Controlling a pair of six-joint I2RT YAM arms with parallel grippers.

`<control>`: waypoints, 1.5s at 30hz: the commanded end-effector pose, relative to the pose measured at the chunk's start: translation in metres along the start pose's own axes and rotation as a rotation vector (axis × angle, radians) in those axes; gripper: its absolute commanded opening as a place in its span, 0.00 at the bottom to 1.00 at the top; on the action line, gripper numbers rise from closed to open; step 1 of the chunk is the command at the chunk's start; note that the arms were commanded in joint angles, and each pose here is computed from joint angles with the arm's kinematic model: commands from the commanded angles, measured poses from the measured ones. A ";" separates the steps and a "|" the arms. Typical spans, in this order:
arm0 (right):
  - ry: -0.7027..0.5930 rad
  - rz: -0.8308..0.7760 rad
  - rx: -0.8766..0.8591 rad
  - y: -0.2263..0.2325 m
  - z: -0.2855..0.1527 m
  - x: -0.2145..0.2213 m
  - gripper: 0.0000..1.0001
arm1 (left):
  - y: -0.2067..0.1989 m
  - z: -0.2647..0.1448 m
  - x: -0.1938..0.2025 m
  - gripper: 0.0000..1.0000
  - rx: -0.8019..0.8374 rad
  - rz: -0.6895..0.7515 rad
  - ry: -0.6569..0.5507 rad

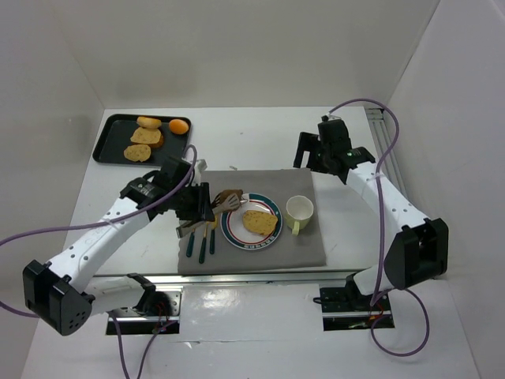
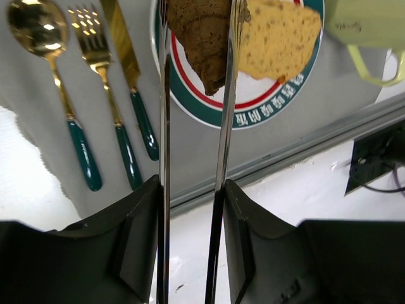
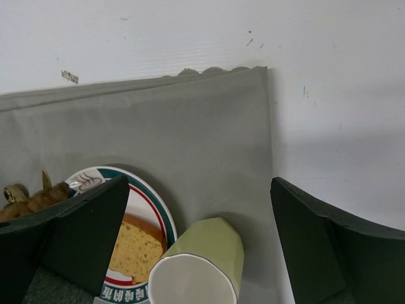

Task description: Place the bread

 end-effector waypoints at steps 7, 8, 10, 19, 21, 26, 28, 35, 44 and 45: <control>-0.046 0.003 -0.034 0.002 -0.018 -0.003 1.00 | -0.020 0.009 0.022 0.54 0.024 -0.018 0.001; -0.046 0.003 -0.034 0.002 -0.018 -0.003 1.00 | -0.020 0.011 0.026 0.57 0.023 -0.011 0.013; -0.046 -0.006 -0.033 0.002 -0.018 -0.003 1.00 | -0.023 0.009 0.027 0.66 0.015 -0.032 -0.001; -0.038 -0.006 -0.055 0.004 -0.016 -0.003 1.00 | -0.039 -0.020 0.015 0.69 -0.027 -0.008 -0.024; -0.033 -0.007 -0.065 0.005 -0.016 -0.002 1.00 | -0.042 -0.033 0.008 0.69 -0.043 0.002 -0.057; -0.041 -0.006 -0.069 0.006 -0.013 -0.004 1.00 | -0.036 -0.060 -0.016 0.70 -0.204 0.041 -0.164; -0.033 0.002 -0.065 0.006 -0.010 -0.003 1.00 | -0.031 -0.067 -0.032 0.70 -0.236 0.046 -0.210; -0.030 0.002 -0.063 0.010 -0.001 -0.008 1.00 | -0.018 -0.039 -0.128 0.69 -0.316 0.091 -0.370; -0.003 0.000 -0.059 0.015 0.016 -0.012 1.00 | 0.014 0.060 -0.240 0.68 -0.377 0.158 -0.497; 0.001 0.000 -0.047 0.013 0.016 -0.012 1.00 | 0.018 0.070 -0.249 0.68 -0.358 0.154 -0.488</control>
Point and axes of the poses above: each gripper's point midway between its finger pads, its own z axis out along the fingers, its own y axis along the line the jaws close on, x = y × z, the point moved 10 cm from there along -z, back along the fingers, and after that the axes turned 3 degrees about z, right-handed, at the moved point
